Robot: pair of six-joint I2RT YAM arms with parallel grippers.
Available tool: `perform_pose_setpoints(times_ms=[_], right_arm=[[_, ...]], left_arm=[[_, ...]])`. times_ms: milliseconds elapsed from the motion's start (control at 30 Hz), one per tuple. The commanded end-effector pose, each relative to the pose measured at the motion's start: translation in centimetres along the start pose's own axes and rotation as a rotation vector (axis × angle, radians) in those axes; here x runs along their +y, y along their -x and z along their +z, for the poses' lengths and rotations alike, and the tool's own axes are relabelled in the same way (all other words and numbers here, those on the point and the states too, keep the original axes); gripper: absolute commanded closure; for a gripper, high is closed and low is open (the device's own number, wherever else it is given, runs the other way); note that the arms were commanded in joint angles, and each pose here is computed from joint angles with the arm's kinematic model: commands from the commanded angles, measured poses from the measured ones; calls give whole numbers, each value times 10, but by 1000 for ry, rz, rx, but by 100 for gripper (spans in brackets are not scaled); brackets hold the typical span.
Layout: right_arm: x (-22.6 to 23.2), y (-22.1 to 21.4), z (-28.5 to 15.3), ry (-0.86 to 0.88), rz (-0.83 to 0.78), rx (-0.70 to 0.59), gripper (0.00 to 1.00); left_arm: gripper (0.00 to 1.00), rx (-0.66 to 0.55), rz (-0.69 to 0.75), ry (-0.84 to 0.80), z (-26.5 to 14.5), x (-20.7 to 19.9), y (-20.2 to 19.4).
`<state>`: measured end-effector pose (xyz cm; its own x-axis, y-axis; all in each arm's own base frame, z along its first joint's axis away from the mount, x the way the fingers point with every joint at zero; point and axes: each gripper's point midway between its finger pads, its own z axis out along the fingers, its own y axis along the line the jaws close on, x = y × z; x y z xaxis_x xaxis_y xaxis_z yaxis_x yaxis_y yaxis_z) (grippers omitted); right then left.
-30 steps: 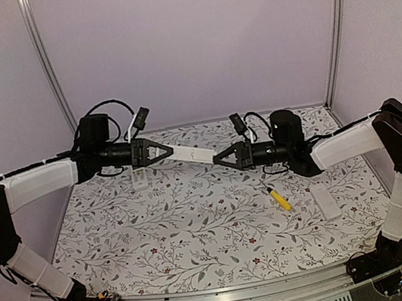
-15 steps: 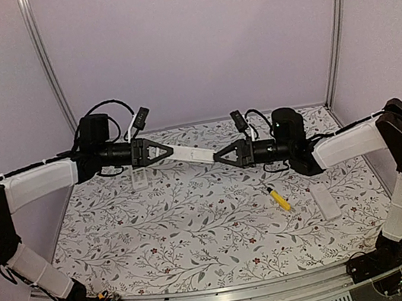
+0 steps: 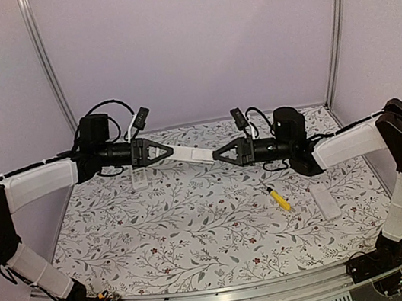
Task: Unload the batteries from the remote control
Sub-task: Remove the battery cover from the remote control.
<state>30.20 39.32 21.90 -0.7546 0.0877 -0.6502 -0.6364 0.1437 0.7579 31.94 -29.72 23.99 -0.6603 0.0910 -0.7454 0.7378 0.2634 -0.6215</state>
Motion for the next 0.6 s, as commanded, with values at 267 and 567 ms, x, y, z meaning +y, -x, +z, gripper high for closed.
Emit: perform_pose_setpoints(times_ms=[267, 567], right_arm=[[11, 0, 3, 57, -13, 18, 87], [11, -3, 10, 67, -8, 33, 90]], left_arm=[[100, -12, 22, -31, -2, -11, 7], [100, 0, 14, -42, 2, -12, 3]])
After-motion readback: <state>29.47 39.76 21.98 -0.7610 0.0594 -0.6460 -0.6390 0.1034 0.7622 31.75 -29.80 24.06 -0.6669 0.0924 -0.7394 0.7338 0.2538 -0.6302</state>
